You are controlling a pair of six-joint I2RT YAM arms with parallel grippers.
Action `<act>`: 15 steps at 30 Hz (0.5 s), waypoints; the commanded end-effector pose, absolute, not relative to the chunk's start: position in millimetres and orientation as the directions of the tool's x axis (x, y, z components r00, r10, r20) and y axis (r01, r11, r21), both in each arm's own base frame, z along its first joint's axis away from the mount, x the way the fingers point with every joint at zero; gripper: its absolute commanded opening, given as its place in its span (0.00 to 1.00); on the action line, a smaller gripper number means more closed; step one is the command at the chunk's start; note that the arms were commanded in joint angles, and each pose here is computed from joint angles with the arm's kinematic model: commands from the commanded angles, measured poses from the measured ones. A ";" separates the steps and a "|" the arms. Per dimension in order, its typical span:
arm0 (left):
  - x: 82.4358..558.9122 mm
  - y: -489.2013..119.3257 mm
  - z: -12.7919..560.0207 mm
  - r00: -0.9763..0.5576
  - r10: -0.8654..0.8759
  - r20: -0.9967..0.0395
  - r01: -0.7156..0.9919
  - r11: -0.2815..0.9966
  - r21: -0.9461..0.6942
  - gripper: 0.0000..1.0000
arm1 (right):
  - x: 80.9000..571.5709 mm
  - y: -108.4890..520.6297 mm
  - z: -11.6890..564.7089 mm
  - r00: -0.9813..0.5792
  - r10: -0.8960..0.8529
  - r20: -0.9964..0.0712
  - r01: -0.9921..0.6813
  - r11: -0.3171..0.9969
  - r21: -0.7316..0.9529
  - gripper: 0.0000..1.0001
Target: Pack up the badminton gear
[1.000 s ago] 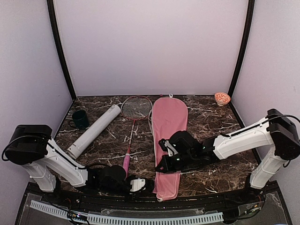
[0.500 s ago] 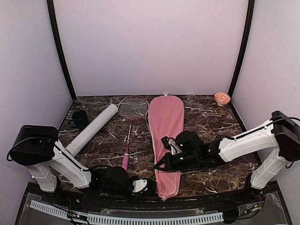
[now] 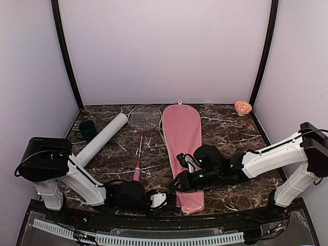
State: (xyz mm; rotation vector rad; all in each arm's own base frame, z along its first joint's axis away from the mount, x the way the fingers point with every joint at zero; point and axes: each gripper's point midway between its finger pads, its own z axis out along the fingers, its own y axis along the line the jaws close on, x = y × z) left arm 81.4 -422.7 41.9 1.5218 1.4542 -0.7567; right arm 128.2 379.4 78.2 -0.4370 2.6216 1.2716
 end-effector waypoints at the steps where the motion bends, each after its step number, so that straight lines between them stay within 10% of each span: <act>1: 96.8 -427.9 62.3 0.122 0.383 -0.916 0.972 0.139 0.188 0.19 | 118.3 370.0 103.0 -0.915 -0.234 -0.330 -0.404 0.573 0.713 0.42; 15: 91.1 -430.7 49.9 0.105 0.409 -0.906 0.980 0.113 0.164 0.26 | 137.2 235.1 60.6 -0.967 -0.046 -0.249 -0.180 0.817 0.548 0.51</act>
